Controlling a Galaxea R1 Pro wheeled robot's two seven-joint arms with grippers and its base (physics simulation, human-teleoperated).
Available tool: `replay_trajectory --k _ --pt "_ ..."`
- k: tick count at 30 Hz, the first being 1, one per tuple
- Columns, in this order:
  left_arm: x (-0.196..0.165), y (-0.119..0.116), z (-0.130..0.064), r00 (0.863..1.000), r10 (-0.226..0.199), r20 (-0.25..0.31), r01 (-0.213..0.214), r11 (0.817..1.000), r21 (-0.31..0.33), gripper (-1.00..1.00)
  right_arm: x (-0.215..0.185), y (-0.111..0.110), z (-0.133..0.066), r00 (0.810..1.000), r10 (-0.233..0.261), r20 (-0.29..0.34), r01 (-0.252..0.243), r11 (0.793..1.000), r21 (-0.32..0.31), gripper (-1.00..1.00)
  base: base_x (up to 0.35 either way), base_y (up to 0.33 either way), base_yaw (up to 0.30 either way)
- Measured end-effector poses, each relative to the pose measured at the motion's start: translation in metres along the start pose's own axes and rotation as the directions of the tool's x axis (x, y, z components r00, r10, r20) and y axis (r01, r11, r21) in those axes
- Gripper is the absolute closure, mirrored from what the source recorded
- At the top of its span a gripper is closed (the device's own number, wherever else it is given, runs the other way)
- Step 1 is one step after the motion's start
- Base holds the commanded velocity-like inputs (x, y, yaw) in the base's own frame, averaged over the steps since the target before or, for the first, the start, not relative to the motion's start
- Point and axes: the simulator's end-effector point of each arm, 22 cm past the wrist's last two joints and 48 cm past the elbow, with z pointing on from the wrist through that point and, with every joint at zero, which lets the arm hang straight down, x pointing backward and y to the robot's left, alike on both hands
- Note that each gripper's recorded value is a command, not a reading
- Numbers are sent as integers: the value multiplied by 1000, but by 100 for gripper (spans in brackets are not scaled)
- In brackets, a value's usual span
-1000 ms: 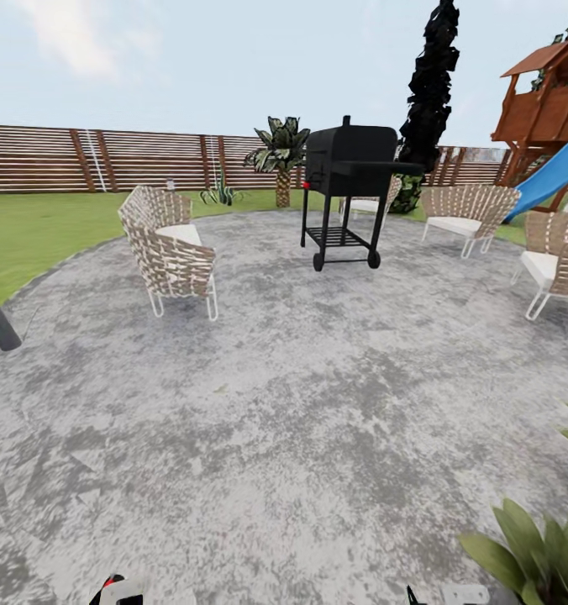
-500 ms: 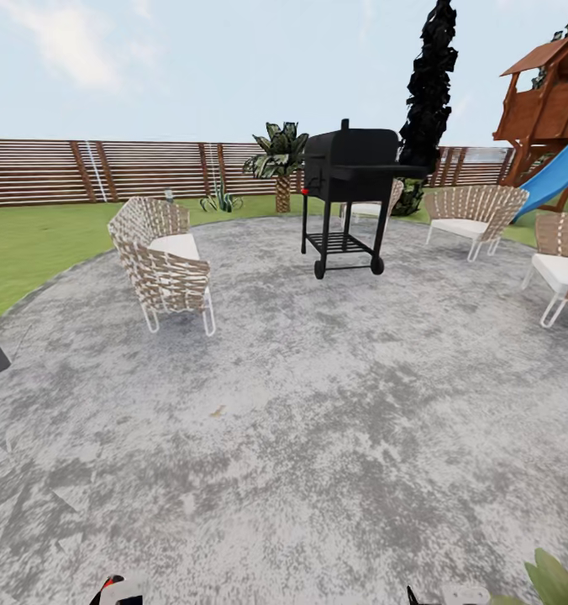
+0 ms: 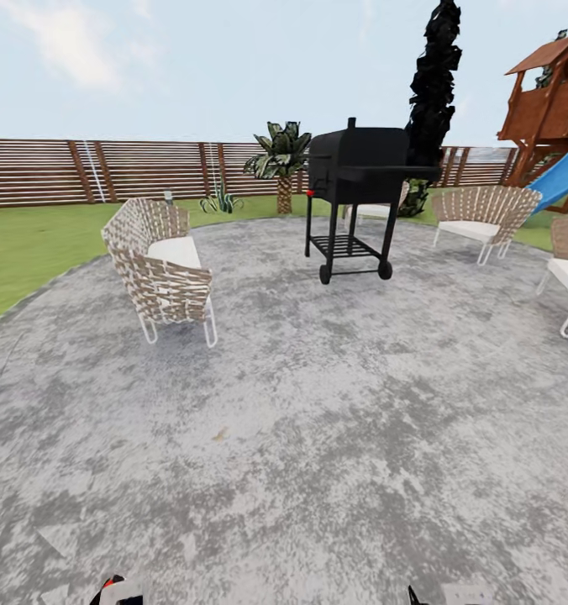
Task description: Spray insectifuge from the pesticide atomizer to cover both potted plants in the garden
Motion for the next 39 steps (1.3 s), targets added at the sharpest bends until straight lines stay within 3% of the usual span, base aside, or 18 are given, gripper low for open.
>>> replay_trajectory --k 8,39 --pt "0 0 0 1000 0 0 0 1000 0 100 0 0 0 1000 1 1 -1 1000 1 -100 336 127 -88" --pt "0 0 0 1000 0 1 0 1000 0 100 0 0 0 1000 0 0 0 1000 1 -100 336 117 -262"
